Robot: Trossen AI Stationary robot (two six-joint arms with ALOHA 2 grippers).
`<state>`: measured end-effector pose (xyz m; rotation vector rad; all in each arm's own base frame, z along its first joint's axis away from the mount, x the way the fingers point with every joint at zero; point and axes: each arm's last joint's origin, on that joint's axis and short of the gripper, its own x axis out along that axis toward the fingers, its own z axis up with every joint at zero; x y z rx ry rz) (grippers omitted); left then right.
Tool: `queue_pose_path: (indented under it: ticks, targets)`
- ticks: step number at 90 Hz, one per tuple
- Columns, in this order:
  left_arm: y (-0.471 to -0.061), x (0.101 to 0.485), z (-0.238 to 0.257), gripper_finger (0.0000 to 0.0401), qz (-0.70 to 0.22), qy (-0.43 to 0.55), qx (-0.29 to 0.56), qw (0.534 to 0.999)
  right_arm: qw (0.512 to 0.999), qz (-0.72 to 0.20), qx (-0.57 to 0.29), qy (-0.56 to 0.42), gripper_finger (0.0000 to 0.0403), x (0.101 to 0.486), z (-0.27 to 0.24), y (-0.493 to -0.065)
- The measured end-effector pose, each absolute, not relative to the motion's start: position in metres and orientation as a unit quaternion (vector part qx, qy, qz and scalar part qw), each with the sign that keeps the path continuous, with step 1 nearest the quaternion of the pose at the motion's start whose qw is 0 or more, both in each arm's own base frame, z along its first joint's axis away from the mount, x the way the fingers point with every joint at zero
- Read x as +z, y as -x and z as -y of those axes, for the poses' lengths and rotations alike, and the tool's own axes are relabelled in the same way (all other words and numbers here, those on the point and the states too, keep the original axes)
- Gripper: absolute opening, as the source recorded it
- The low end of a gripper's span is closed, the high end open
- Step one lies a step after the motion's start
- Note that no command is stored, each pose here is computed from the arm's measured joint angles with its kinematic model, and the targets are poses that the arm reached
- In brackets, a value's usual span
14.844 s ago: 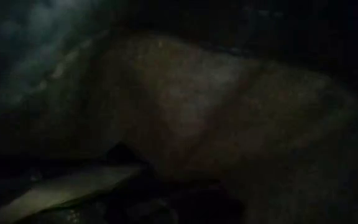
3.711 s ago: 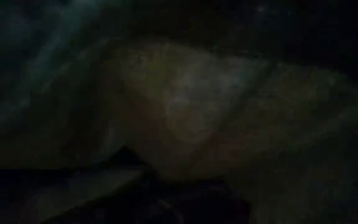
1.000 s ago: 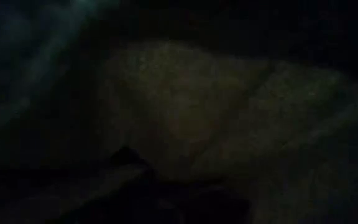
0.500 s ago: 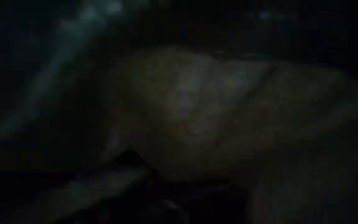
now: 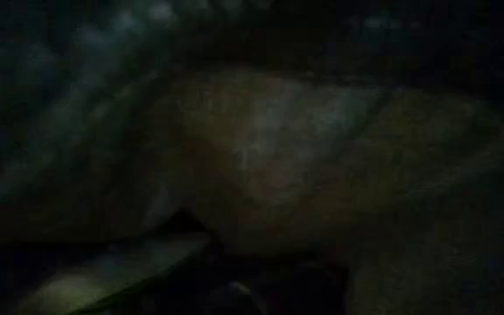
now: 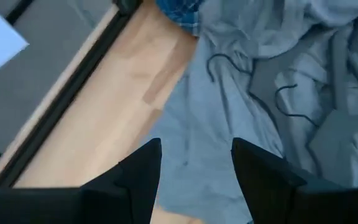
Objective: Hang clothes
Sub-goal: Put the gray t-shirt on the gray hanger
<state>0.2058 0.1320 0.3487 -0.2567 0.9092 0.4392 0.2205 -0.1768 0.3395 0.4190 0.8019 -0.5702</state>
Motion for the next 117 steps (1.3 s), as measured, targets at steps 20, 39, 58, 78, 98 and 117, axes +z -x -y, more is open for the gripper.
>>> queue_pose_path:
  ticks: [20,39,58,78,98,117]
  targets:
    - [-0.218,0.337,-0.139,0.018,-0.457,0.095,0.177,0.867,0.868,-0.358,-0.256,-0.228,0.0238,0.365,0.135,-0.204]
    - [-0.234,0.32,-0.145,0.018,-0.479,0.104,0.137,0.861,0.876,-0.333,-0.203,-0.285,0.0233,0.348,0.078,-0.215]
    - [-0.242,0.315,-0.126,0.018,-0.507,0.115,0.109,0.848,0.861,-0.257,-0.13,-0.419,0.0233,0.278,0.014,-0.24]
    - [-0.236,0.306,-0.072,0.018,-0.53,0.135,0.07,0.834,0.846,-0.268,-0.099,-0.451,0.0232,0.232,-0.034,-0.262]
    - [-0.22,0.282,-0.025,0.018,-0.514,0.2,0.083,0.83,0.832,-0.334,-0.094,-0.434,0.0232,0.198,-0.064,-0.274]
    - [-0.219,0.259,0.007,0.018,-0.481,0.254,0.067,0.836,0.825,-0.358,-0.068,-0.432,0.0232,0.186,-0.088,-0.275]
